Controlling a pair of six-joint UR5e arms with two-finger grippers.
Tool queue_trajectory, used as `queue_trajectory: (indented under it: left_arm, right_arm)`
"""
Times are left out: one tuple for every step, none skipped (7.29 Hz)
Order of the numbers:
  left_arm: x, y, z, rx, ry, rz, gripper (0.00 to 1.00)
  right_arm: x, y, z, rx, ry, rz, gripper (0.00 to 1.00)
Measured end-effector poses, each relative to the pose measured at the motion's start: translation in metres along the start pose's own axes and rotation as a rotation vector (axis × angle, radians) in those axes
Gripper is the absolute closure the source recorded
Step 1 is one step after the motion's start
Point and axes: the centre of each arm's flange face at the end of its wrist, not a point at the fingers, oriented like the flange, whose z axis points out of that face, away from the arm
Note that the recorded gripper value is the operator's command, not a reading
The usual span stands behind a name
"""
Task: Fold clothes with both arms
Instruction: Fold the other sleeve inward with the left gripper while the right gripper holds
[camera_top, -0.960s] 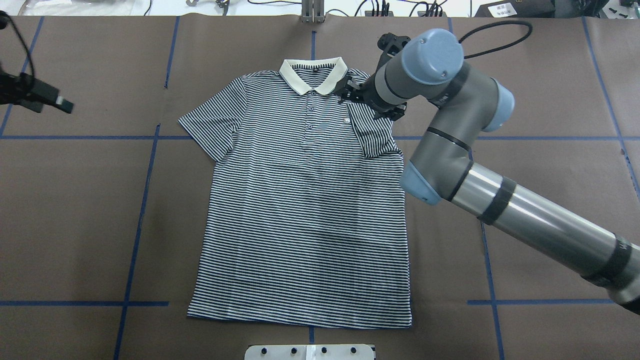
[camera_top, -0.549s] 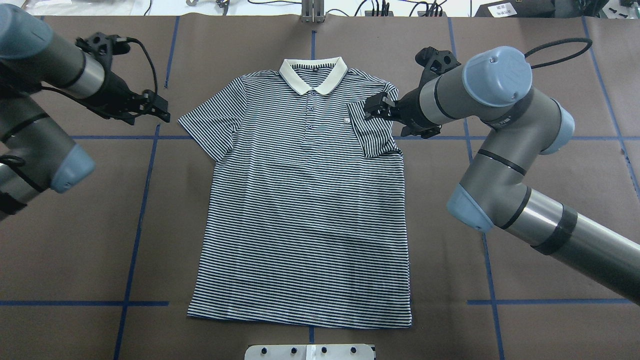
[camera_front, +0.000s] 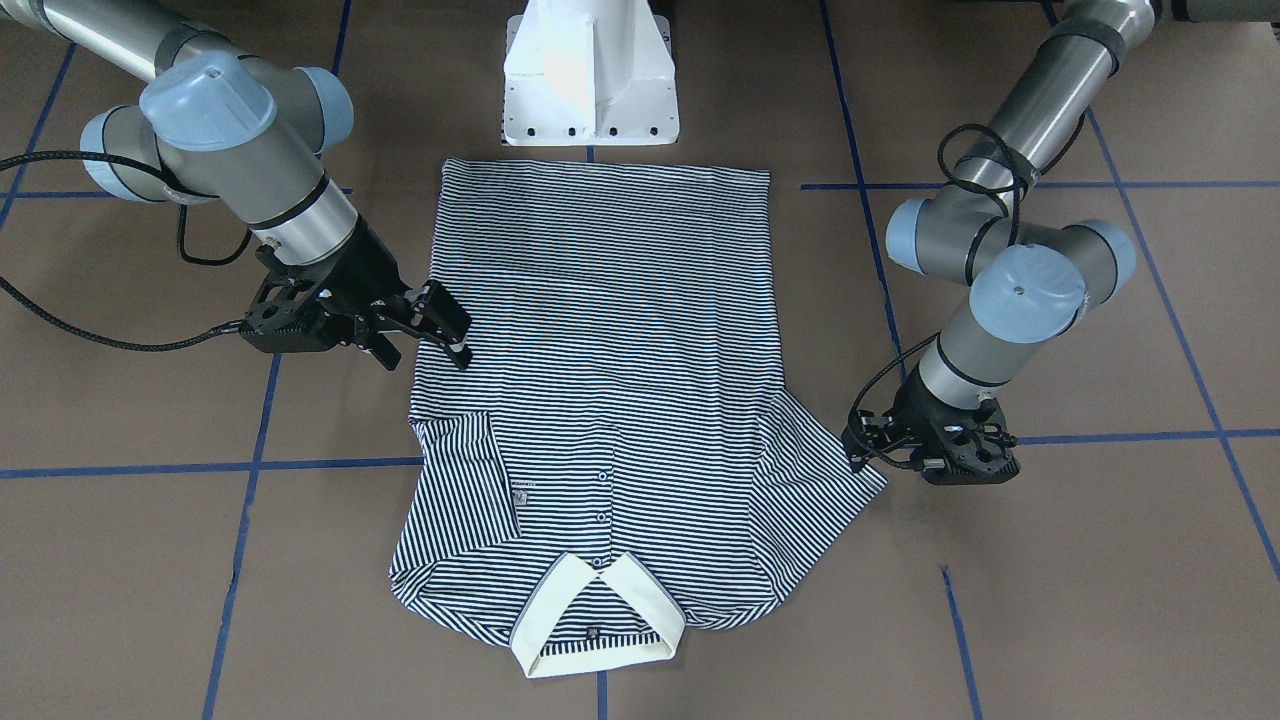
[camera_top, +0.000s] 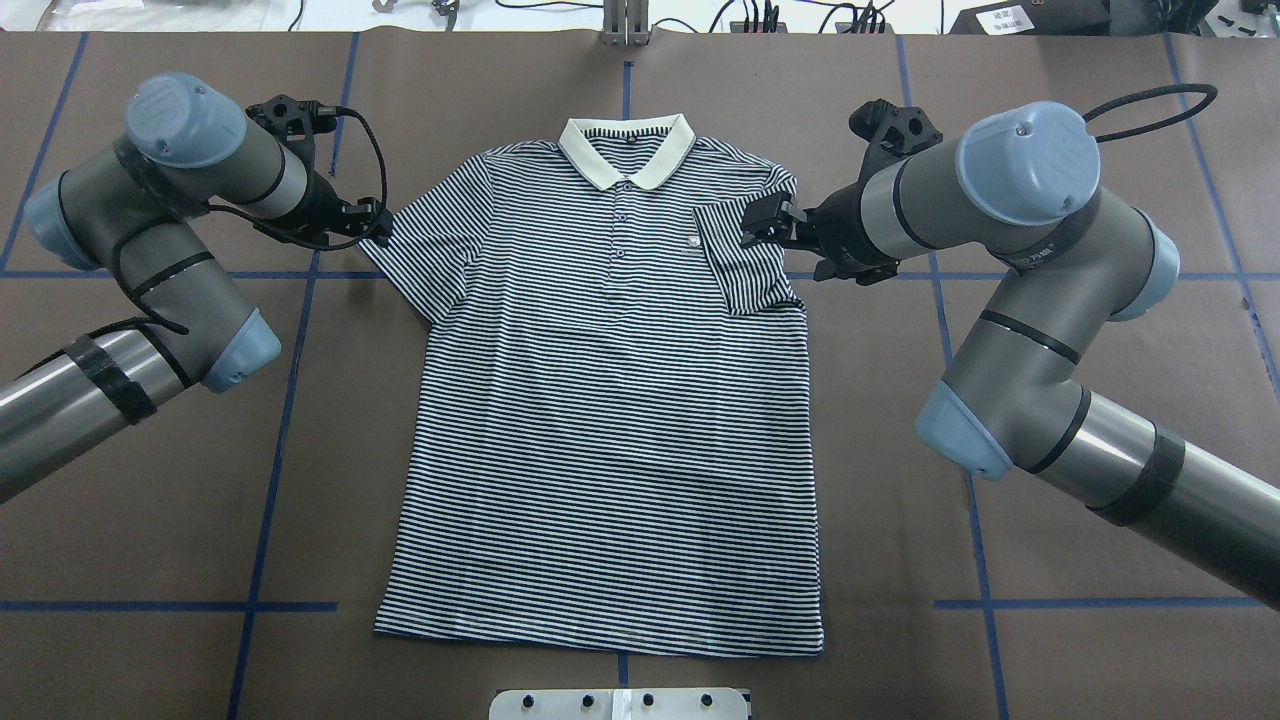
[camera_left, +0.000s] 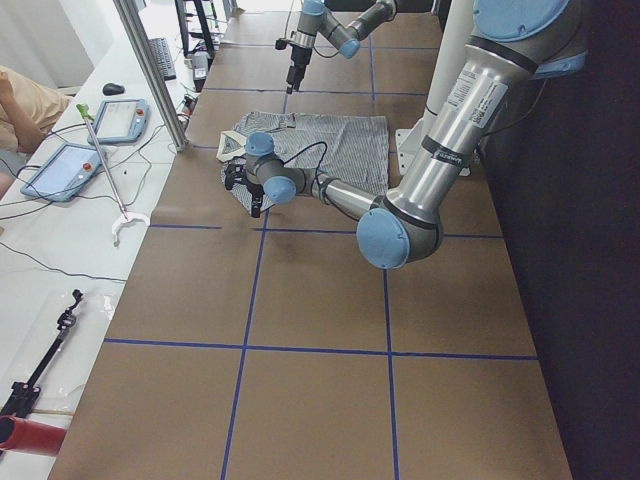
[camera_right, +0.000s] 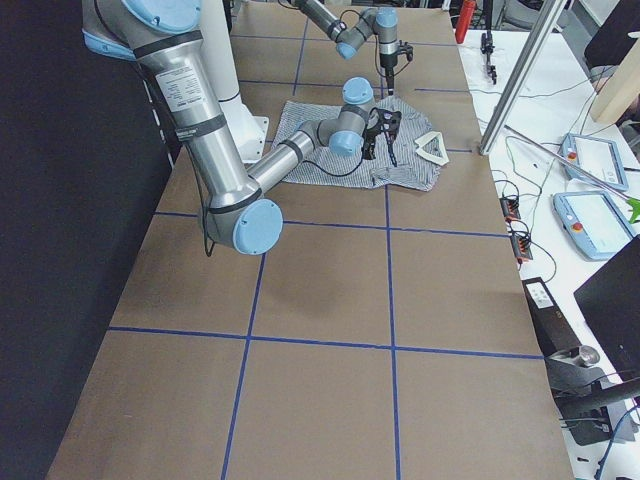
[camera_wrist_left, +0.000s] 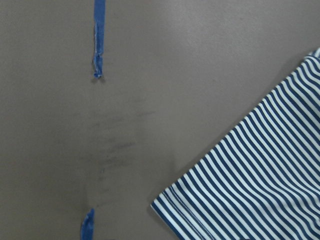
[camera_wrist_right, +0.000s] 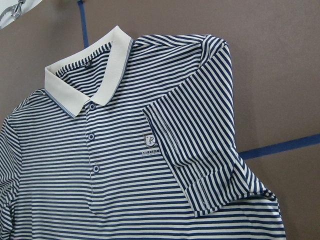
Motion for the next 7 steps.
queue_trajectory:
  left_arm:
    - [0.000, 0.001, 0.008, 0.018, -0.021, 0.005, 0.47]
    - [0.002, 0.001, 0.011, 0.028, -0.028, 0.008, 0.76]
    - [0.008, -0.001, 0.010, 0.035, -0.025, 0.011, 1.00]
    - [0.012, -0.003, 0.009, 0.038, -0.022, 0.013, 1.00]
    - [0.015, -0.003, 0.009, 0.039, -0.020, 0.015, 1.00]
    - [0.017, -0.003, 0.008, 0.039, -0.018, 0.017, 1.00]
    - [0.023, -0.003, 0.003, 0.042, -0.008, 0.020, 1.00]
  right_arm:
    - [0.001, 0.000, 0.001, -0.001, 0.002, 0.000, 0.00]
    - [0.001, 0.000, 0.002, -0.001, 0.003, 0.001, 0.00]
    - [0.001, 0.000, 0.002, -0.001, 0.003, 0.001, 0.00]
    - [0.002, 0.000, 0.003, -0.001, 0.004, 0.001, 0.00]
    - [0.003, 0.000, 0.003, -0.001, 0.007, 0.002, 0.00]
    - [0.004, 0.000, 0.004, 0.000, 0.008, 0.003, 0.00]
    - [0.005, 0.000, 0.004, 0.000, 0.010, 0.003, 0.00]
